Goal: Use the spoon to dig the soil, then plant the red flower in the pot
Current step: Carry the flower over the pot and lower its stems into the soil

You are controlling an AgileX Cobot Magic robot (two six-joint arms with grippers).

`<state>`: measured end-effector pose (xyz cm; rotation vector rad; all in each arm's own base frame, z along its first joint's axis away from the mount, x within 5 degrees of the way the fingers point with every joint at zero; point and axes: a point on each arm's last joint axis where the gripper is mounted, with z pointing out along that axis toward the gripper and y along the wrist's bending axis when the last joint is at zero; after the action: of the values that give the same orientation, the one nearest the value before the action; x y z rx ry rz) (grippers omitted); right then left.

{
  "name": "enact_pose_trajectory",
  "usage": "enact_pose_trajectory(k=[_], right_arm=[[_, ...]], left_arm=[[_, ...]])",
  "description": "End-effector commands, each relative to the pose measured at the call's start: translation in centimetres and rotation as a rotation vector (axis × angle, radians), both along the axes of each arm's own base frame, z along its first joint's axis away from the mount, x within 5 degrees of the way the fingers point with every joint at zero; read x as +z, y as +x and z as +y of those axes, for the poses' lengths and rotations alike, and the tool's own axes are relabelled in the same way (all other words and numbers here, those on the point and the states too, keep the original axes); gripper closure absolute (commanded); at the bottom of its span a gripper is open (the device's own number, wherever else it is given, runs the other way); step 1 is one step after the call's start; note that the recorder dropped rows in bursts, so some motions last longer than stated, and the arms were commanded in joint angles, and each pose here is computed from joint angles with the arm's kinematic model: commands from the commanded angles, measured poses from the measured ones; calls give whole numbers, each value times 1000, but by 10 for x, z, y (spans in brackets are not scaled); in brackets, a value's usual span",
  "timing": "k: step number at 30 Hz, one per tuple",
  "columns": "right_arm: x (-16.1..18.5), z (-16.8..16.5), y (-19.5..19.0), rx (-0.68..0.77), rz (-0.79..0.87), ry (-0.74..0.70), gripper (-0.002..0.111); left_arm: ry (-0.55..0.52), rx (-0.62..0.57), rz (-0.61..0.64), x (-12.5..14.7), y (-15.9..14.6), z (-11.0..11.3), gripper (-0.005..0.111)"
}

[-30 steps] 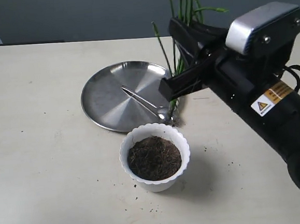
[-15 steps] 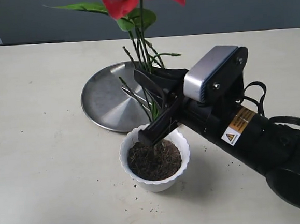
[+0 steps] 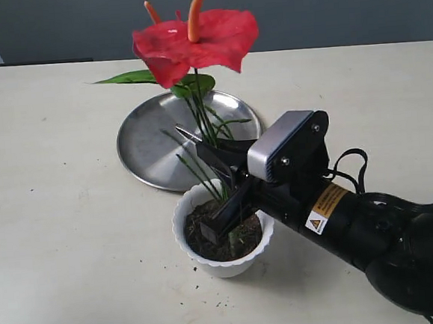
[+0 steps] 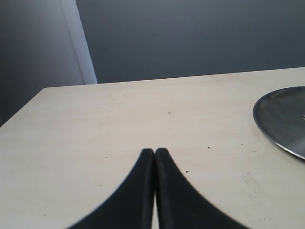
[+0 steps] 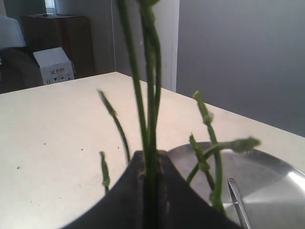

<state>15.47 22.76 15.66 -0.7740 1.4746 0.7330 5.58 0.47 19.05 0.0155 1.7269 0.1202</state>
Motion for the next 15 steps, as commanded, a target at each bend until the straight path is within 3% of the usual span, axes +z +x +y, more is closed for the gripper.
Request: enact_pose_trajectory(k=[1,15], right_arm=[[-1,6,3,11,-20,-15,108],[-8,18,11,12,-35,-27,108]], left_arm=[[-9,-8,-13,2,0,-1,106],[-9,-8,-11,2,0,-1,106]])
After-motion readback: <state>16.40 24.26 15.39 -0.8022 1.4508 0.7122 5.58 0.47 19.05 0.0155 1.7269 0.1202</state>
